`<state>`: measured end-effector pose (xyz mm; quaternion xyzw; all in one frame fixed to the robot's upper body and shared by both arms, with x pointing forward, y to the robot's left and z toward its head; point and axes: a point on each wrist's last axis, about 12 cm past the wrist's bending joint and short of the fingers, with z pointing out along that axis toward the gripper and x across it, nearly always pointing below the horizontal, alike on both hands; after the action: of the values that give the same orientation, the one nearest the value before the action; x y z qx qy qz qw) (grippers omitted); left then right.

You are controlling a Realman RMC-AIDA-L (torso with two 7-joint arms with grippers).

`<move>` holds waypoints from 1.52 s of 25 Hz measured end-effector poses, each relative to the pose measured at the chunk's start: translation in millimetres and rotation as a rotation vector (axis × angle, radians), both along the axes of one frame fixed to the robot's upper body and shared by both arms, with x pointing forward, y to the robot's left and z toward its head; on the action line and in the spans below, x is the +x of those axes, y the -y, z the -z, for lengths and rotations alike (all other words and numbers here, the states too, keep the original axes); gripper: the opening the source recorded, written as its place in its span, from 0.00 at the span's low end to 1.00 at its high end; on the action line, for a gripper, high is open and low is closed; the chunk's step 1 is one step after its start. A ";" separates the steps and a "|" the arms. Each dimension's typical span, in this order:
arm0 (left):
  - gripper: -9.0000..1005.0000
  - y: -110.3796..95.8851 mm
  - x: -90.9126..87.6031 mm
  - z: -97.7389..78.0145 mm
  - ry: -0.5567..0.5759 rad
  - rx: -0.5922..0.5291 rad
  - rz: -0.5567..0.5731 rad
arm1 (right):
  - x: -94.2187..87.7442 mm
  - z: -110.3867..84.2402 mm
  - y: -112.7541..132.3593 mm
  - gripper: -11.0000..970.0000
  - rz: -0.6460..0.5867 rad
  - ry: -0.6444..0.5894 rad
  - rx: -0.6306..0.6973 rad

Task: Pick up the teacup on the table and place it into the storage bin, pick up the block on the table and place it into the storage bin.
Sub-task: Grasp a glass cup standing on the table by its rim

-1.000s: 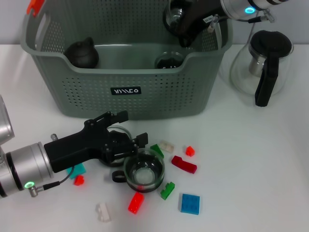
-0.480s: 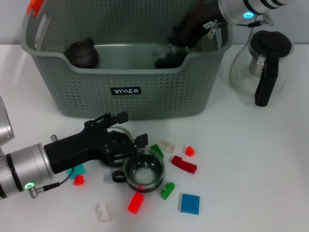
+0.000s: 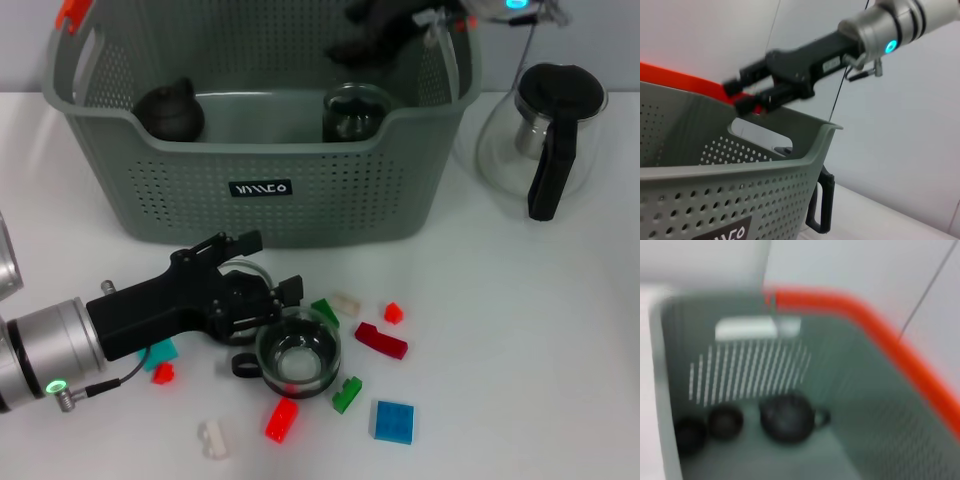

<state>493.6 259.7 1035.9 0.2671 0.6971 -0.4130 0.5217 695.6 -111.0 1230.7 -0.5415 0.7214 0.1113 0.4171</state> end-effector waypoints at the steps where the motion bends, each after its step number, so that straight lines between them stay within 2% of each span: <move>1: 0.85 -0.2 -0.2 -0.2 0.001 -0.001 0.000 | -3.6 -6.2 0.4 0.46 -0.009 0.018 0.030; 6: 0.85 -2.1 -1.5 -3.6 0.015 -0.019 0.010 | -33.2 -35.8 13.3 0.51 -0.093 0.076 0.207; 8: 0.84 -3.6 -1.5 -4.9 0.019 -0.025 0.010 | -49.0 -38.4 21.9 0.60 -0.150 0.067 0.261; 11: 0.84 -5.3 -1.4 -6.1 0.023 -0.025 0.012 | -71.5 -31.4 37.6 0.73 -0.228 0.030 0.309; 14: 0.84 -7.0 -1.0 -7.0 0.026 -0.024 0.013 | -93.7 -19.5 54.7 0.72 -0.305 -0.025 0.359; 17: 0.84 -7.6 0.5 -8.3 0.030 -0.023 0.016 | -108.2 -9.6 67.8 0.78 -0.347 -0.057 0.397; 25: 0.84 -8.3 2.7 -11.5 0.040 -0.023 0.030 | -127.0 17.0 84.3 0.96 -0.402 -0.064 0.388; 29: 0.84 -8.7 2.2 -12.7 0.045 -0.028 0.037 | -135.3 24.8 88.2 0.96 -0.450 -0.079 0.385; 38: 0.84 -16.7 -3.2 -10.7 0.038 -0.014 0.028 | -145.3 52.8 99.2 0.96 -0.474 -0.112 0.407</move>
<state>490.4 276.4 1046.6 0.2807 0.6804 -0.4200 0.5309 550.3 -210.2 1177.9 -0.5931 0.5599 0.3772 0.4388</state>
